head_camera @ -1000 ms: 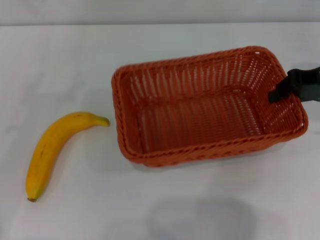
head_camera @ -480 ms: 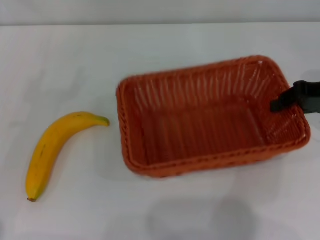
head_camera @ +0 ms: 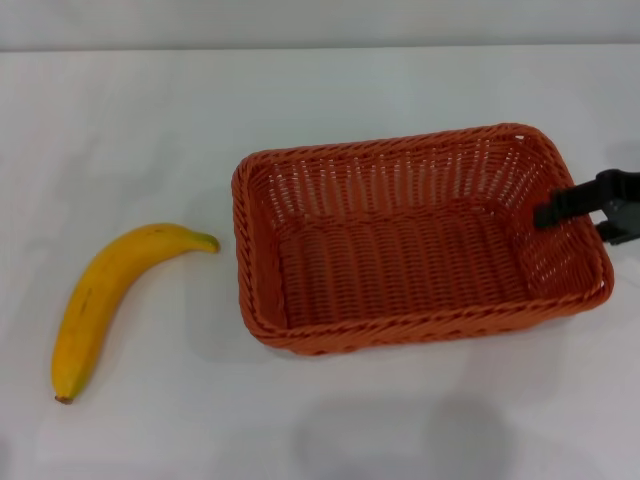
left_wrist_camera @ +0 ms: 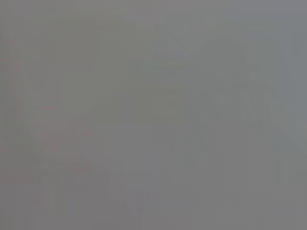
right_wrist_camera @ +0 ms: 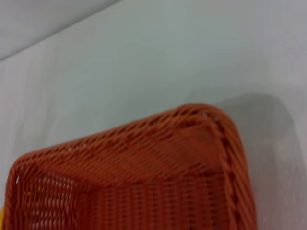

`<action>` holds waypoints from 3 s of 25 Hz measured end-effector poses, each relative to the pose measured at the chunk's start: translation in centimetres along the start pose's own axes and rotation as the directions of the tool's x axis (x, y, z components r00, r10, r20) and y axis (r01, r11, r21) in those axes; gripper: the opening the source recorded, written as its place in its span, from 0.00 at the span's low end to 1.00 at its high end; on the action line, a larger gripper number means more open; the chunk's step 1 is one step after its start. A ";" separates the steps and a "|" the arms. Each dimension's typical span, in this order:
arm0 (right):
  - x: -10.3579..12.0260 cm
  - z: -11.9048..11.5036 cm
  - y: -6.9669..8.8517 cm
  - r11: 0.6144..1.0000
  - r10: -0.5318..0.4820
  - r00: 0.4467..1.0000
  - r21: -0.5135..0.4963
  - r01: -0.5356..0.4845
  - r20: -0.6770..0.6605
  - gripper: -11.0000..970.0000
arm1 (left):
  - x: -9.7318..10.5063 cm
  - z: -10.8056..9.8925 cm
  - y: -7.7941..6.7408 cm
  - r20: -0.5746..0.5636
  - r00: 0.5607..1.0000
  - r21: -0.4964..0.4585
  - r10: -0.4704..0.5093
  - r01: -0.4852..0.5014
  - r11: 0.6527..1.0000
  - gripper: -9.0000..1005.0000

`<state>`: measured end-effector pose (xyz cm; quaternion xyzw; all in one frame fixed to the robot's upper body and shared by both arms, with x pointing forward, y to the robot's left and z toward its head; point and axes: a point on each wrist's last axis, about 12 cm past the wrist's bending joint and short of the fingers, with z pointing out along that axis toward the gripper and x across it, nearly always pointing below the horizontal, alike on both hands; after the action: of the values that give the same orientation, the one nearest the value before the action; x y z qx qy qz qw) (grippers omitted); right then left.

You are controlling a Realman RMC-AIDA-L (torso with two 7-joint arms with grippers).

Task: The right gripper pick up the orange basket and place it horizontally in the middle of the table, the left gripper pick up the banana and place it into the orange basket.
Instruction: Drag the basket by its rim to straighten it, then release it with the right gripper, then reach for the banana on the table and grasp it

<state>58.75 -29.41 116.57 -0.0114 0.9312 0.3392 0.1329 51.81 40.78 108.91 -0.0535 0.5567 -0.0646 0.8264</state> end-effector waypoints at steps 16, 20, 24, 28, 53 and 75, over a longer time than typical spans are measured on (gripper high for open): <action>1.4 0.3 1.0 0.997 -0.018 0.995 -0.070 0.011 -0.103 0.71 | 0.4 0.8 -0.6 -0.010 1.000 0.008 0.016 -0.016 1.000 0.86; 0.7 -1.0 0.3 0.997 -0.031 0.999 -0.067 0.028 -0.045 0.71 | 0.6 0.8 -0.5 -0.032 0.999 -0.005 0.017 -0.018 1.000 0.86; -0.4 -3.3 -1.2 0.996 -0.055 0.996 -0.067 0.060 0.068 0.71 | 1.4 0.8 -0.9 -0.067 0.997 -0.035 -0.036 0.033 0.999 0.86; -1.3 -5.2 -2.5 0.989 -0.106 0.962 -0.070 0.128 0.252 0.71 | 1.3 0.2 -0.6 -0.089 0.992 -0.024 -0.087 0.085 0.996 0.86; -0.3 -7.1 -8.9 0.860 -0.502 0.520 0.336 0.384 0.691 0.71 | -11.0 12.6 -2.4 -0.950 0.303 0.190 0.074 0.375 0.907 0.86; 1.3 -7.7 -10.3 0.811 -0.583 0.496 0.421 0.407 0.643 0.71 | 1.2 11.8 -13.5 -0.852 -0.303 0.326 0.427 0.330 0.886 0.86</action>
<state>56.82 -42.14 115.37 -0.1249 0.7777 0.1577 0.5955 62.59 27.44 114.43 0.2418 0.9548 -0.1721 0.0145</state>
